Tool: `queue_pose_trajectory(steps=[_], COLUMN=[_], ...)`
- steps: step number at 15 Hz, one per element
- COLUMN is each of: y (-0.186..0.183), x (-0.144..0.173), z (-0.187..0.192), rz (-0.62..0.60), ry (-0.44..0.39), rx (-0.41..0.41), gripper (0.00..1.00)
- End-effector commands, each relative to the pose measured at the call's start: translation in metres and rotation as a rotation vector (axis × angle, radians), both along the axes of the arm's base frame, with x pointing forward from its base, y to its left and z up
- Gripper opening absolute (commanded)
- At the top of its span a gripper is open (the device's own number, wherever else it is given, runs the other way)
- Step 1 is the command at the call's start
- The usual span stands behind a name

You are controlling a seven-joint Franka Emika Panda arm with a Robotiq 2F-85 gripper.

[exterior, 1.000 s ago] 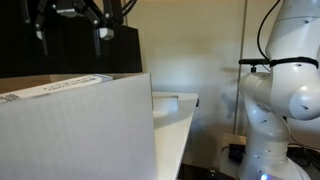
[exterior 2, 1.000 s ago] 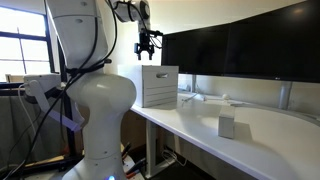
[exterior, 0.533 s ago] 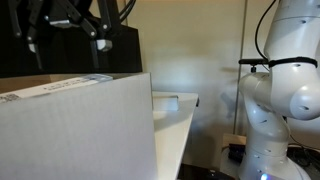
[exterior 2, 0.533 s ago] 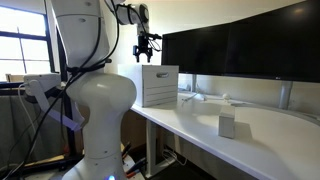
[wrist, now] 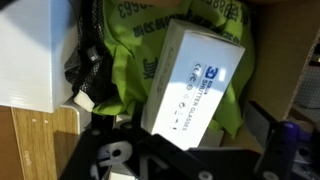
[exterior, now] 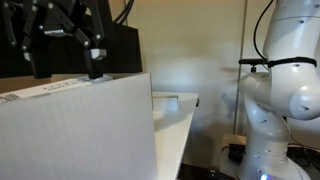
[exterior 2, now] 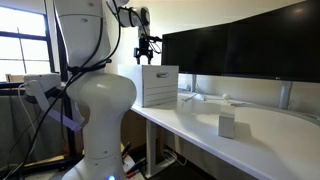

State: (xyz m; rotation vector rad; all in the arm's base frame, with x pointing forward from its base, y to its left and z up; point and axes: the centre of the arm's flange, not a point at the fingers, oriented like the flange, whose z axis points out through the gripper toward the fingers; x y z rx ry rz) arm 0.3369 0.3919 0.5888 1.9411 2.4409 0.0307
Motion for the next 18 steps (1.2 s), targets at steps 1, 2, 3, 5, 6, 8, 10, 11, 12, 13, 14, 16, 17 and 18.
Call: queue_pose_trajectory(steps=[1,2,3,5,6,8,10,11,12,13,14,16,17,18], y=[0.002,0.003,0.003,0.005,0.006,0.007,0.007,0.007,0.007,0.007,0.007,0.008,0.009,0.009], x=[0.000,0.001,0.002,0.005,0.006,0.007,0.009,0.010,0.011,0.011,0.011,0.010,0.010,0.010], z=[-0.010,-0.013,-0.015,-0.019,-0.022,-0.026,-0.030,-0.031,-0.033,-0.034,-0.034,-0.035,-0.034,-0.034], rz=[-0.010,-0.006,-0.005,-0.002,-0.001,-0.002,-0.002,-0.003,-0.003,-0.003,0.001,0.007,0.009,0.009], ry=[0.002,0.004,0.002,0.005,0.008,0.014,0.019,0.021,0.022,0.022,0.020,0.014,0.011,0.009], rx=[0.022,0.025,0.025,0.026,0.026,0.023,0.020,0.020,0.019,0.019,0.018,0.021,0.023,0.026], gripper=[1.00,1.00,1.00,1.00,1.00,1.00,1.00,1.00,1.00,1.00,1.00,0.74,0.67,0.60])
